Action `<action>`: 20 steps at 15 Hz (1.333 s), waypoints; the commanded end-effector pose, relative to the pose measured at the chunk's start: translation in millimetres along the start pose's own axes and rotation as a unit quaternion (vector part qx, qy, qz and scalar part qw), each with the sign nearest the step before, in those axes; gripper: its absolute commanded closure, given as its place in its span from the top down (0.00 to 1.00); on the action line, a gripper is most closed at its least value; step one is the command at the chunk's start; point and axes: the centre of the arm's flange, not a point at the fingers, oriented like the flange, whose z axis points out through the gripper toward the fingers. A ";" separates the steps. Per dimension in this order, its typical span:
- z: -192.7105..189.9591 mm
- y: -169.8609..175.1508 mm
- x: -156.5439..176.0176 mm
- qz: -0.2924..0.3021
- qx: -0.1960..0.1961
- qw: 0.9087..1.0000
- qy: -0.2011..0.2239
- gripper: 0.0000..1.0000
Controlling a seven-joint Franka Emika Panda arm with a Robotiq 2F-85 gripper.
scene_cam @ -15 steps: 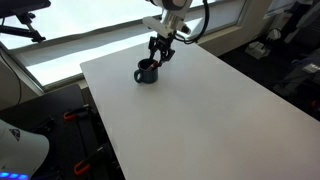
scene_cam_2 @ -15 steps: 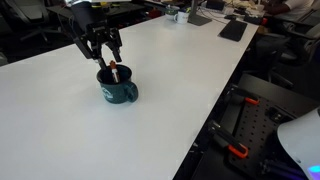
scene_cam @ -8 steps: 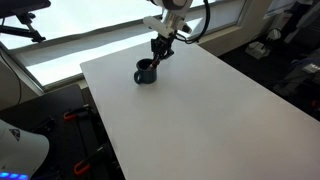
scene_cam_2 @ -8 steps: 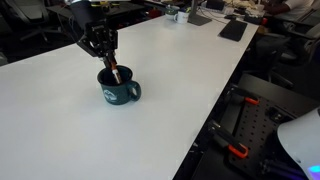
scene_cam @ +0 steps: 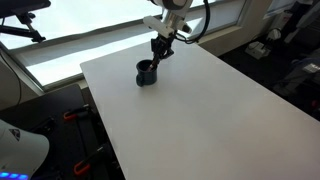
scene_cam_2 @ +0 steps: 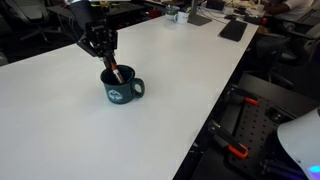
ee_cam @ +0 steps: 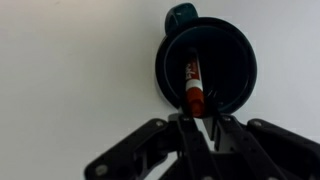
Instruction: Remove the marker from the mug
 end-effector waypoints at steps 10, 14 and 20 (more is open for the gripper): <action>-83.7 20.5 -35.6 0.029 -0.017 0.994 0.106 0.05; -119.6 42.3 -57.0 0.050 -0.013 0.988 0.145 0.05; -138.6 74.5 -76.5 0.079 -0.013 0.980 0.182 0.05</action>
